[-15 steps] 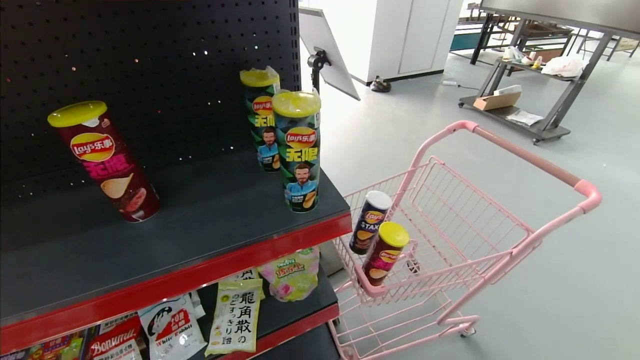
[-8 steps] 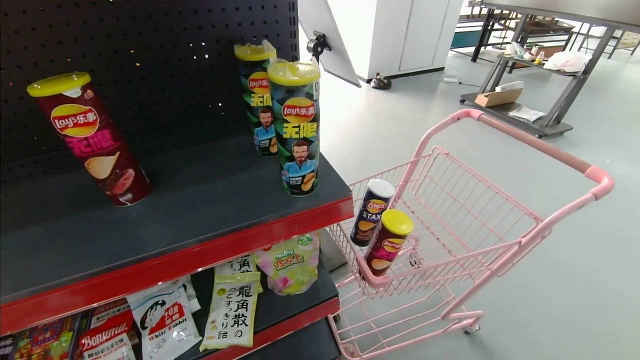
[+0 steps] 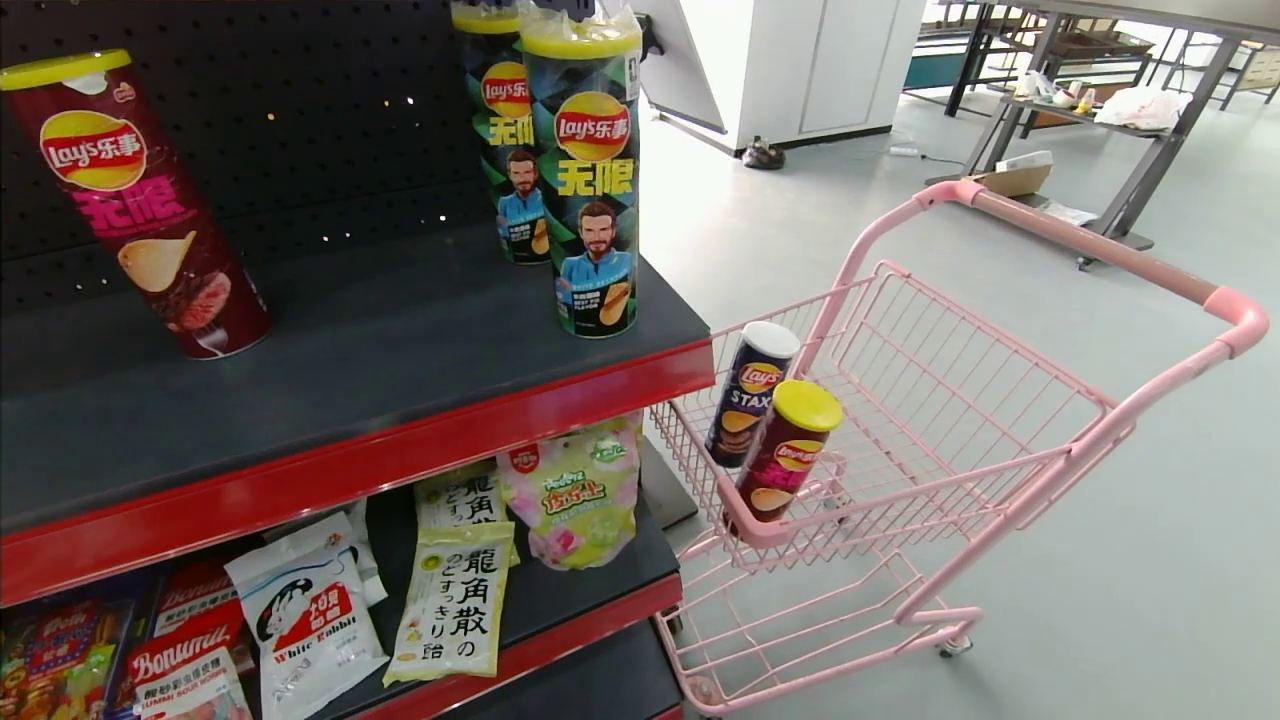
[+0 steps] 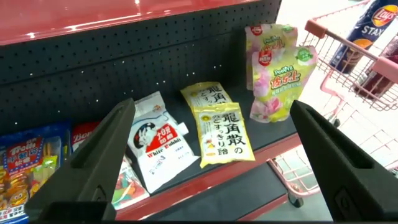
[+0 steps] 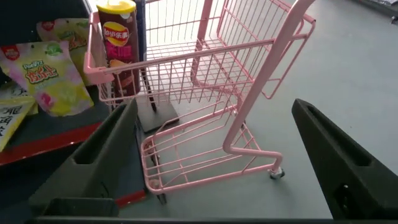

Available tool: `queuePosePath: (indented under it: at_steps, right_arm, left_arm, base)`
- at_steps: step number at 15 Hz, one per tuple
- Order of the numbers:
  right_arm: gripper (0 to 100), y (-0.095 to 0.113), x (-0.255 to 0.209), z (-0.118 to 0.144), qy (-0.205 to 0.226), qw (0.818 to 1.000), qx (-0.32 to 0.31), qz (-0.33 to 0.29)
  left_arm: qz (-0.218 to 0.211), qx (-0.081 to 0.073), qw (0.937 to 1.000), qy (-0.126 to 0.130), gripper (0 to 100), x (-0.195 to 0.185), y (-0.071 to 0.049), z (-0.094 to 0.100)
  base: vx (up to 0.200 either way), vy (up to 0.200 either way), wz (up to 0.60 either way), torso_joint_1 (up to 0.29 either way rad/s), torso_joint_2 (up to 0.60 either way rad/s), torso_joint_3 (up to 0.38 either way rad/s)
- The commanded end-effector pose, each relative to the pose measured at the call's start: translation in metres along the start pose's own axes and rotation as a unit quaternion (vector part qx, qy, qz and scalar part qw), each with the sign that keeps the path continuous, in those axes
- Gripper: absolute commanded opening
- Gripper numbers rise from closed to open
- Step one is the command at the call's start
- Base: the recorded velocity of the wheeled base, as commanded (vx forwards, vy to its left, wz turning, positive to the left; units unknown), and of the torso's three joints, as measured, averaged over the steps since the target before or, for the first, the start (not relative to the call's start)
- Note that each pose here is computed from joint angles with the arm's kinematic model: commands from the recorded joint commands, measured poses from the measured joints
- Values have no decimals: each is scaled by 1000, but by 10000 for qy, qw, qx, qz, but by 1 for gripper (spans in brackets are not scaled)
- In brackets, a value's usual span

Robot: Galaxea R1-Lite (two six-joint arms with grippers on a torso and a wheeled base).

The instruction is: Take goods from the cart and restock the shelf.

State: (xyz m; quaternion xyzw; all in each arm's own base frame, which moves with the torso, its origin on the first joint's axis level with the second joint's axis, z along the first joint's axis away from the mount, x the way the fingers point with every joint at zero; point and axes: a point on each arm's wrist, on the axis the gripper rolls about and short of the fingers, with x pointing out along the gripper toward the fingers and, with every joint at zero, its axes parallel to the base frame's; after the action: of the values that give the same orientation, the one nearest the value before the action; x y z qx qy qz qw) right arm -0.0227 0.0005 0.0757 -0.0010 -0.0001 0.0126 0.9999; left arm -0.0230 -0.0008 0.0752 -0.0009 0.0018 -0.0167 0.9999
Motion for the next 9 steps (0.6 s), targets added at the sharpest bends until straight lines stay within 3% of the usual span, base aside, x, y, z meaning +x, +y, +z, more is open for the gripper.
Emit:
queuePosePath:
  at_steps: [1,2,3,4,5,7,9]
  right_arm:
    - [100,0,0,0,17,10000,-28,-41]
    - [100,0,-4,33,-267,9996,-13,73]
    - [100,0,18,96,90,9991,395,117]
    - [100,0,41,138,160,9948,986,205]
    - [100,3,72,160,438,9909,1029,746]
    - [100,18,139,150,797,9833,1080,1231]
    - [100,26,197,108,1007,9816,1004,1274]
  left_arm:
    - [-2,1,10000,5,100,0,0,0]
    - [-2,1,10000,5,100,0,0,0]
    - [-2,1,10000,5,100,0,0,0]
    - [-2,1,10000,5,100,0,0,0]
    - [-2,1,10000,5,100,0,0,0]
    - [-2,1,10000,5,100,0,0,0]
    - [-2,1,10000,5,100,0,0,0]
  base:
    - [0,0,0,-22,85,61]
    - [0,0,0,0,0,0]
    - [0,0,0,0,0,0]
    - [0,0,0,0,0,0]
    - [0,0,0,0,0,0]
    - [0,0,0,0,0,0]
    - [0,0,0,0,0,0]
